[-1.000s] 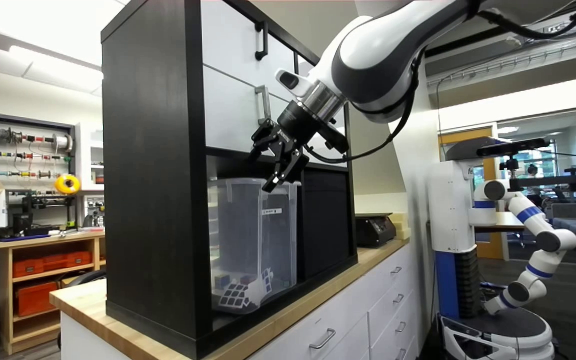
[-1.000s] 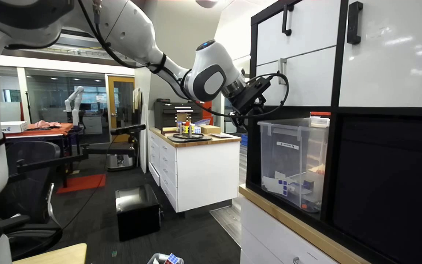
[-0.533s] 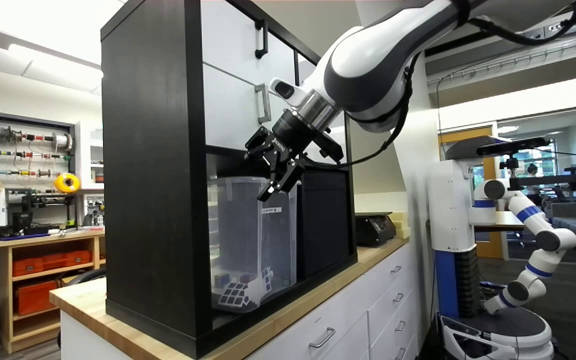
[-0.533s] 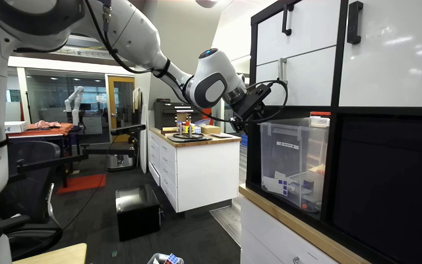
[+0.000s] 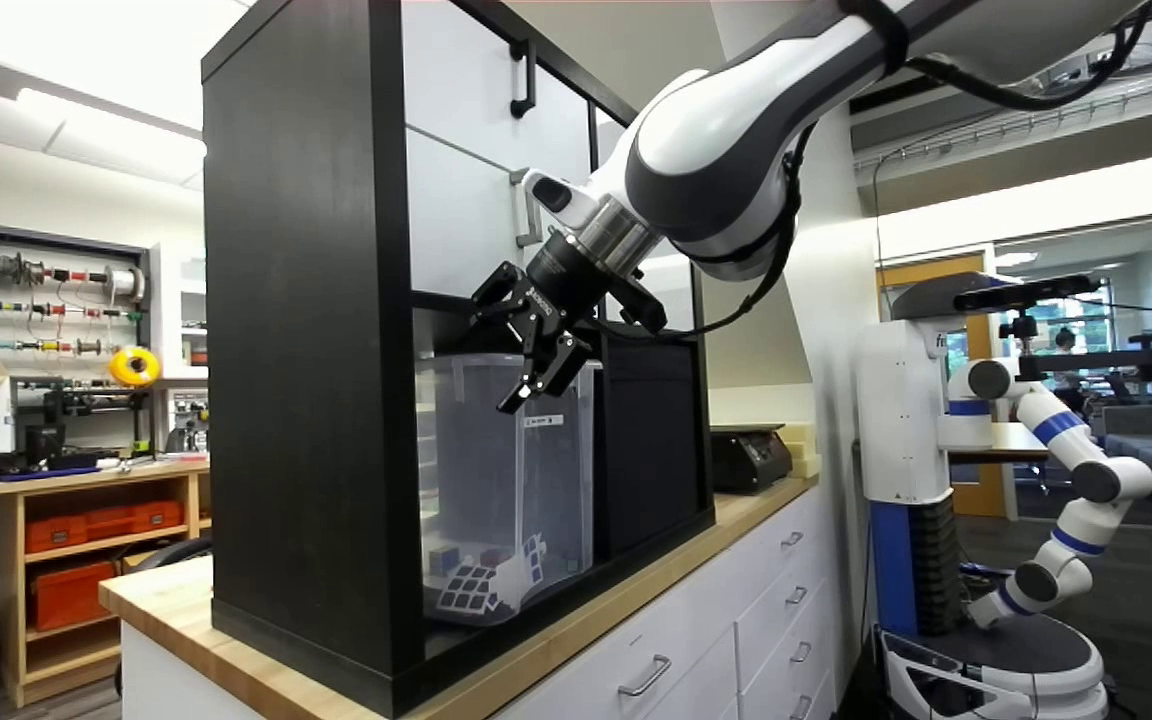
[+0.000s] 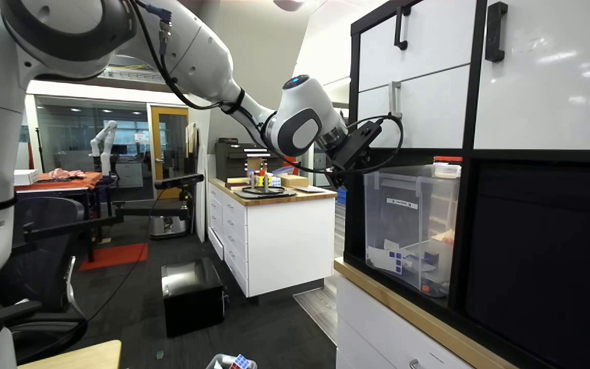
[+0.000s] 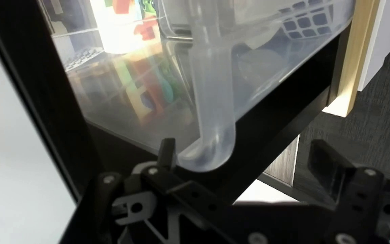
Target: Pull out the clear container from underneath the cabinet
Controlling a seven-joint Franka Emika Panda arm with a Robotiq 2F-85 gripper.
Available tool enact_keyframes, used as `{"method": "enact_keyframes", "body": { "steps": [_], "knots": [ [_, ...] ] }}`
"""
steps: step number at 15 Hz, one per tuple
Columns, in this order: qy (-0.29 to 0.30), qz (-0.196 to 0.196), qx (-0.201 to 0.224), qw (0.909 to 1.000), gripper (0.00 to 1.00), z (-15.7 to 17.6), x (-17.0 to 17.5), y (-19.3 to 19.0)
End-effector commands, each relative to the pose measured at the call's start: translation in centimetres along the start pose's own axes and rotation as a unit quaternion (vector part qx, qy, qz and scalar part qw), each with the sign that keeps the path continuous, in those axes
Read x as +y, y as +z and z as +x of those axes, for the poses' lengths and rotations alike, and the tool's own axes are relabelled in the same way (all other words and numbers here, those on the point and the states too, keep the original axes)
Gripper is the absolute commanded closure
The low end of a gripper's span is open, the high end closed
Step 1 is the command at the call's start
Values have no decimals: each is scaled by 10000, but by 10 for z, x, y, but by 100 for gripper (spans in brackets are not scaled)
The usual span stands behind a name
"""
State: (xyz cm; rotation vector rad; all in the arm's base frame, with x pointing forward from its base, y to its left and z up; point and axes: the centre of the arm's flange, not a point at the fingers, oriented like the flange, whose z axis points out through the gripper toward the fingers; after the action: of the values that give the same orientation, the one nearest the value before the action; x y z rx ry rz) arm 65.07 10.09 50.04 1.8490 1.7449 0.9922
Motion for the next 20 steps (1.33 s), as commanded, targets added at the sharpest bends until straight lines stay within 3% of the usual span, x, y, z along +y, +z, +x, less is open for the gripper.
{"method": "enact_keyframes", "body": {
  "steps": [1,11,20],
  "knots": [
    [-146,-141,0,9998,28,-10,9,7],
    [-301,-277,-45,9992,91,-21,13,-3],
    [-256,-85,11,9996,92,-13,0,-37]
  ]
}}
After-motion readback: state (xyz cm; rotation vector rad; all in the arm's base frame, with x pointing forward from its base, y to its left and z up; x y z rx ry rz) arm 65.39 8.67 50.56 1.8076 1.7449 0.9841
